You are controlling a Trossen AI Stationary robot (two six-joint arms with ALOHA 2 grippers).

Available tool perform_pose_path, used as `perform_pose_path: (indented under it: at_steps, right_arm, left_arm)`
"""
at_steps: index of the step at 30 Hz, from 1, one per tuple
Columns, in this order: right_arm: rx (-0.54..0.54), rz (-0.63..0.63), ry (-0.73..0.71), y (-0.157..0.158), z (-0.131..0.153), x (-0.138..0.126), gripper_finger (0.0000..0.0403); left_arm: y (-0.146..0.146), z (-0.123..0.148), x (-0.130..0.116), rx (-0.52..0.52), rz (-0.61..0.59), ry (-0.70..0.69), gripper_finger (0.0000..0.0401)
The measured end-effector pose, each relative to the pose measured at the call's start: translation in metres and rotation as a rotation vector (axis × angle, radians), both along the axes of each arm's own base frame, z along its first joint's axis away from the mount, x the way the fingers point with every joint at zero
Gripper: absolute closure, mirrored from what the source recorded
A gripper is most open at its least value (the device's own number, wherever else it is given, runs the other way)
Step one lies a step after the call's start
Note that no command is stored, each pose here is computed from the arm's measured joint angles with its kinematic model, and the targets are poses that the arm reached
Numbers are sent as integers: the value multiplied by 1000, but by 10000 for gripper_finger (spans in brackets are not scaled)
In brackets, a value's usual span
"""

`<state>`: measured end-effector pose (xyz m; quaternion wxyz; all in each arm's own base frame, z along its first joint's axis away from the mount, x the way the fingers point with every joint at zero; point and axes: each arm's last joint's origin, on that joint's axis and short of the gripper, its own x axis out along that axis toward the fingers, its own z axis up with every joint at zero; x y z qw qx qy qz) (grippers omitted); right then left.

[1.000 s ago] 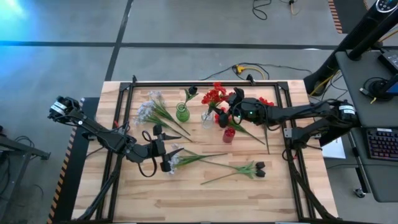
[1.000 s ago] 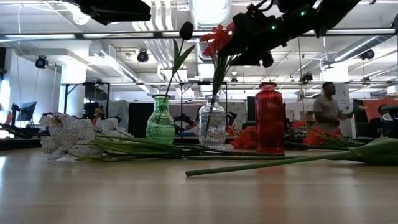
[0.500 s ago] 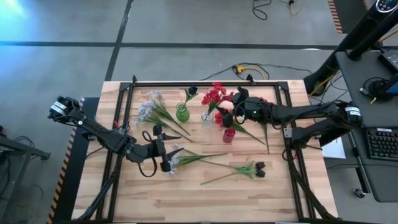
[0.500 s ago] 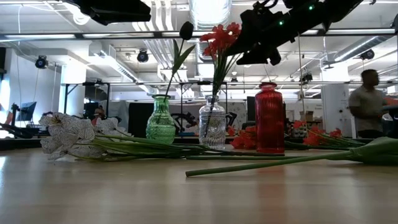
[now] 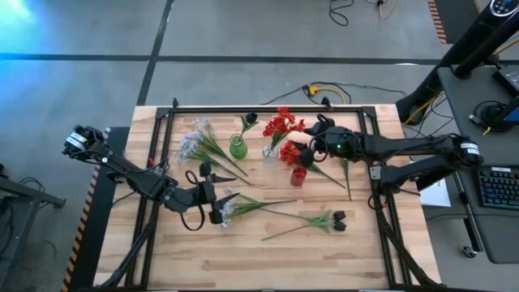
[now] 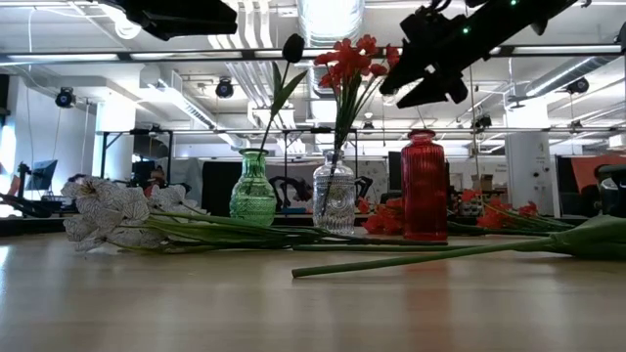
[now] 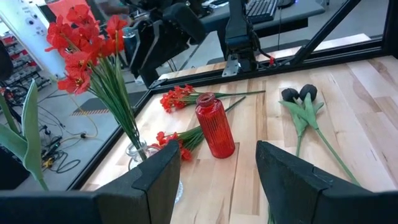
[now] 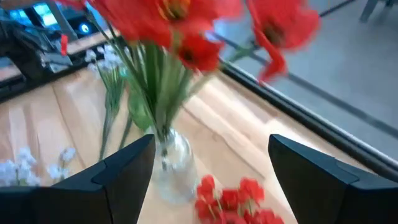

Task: Sort flowers into vase by color
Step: Put the middle left white flowers into the red vase

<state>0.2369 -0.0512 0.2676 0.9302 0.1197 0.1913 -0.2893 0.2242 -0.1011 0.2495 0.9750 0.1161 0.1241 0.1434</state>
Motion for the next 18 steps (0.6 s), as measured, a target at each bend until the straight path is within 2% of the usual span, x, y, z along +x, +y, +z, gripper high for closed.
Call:
perform_pose_path:
  at_steps: [5,11,18]
  right_arm:
    - [66,-33,16,2,2,-13,97]
    - [168,-93,41,5,2,-28,103]
    - [255,-157,223,7,2,-41,118]
  left_arm:
    - [1,0,1,-17,11,-6,209]
    - [12,0,4,-86,96,-34,209]
    - [30,-8,6,-170,216,54,209]
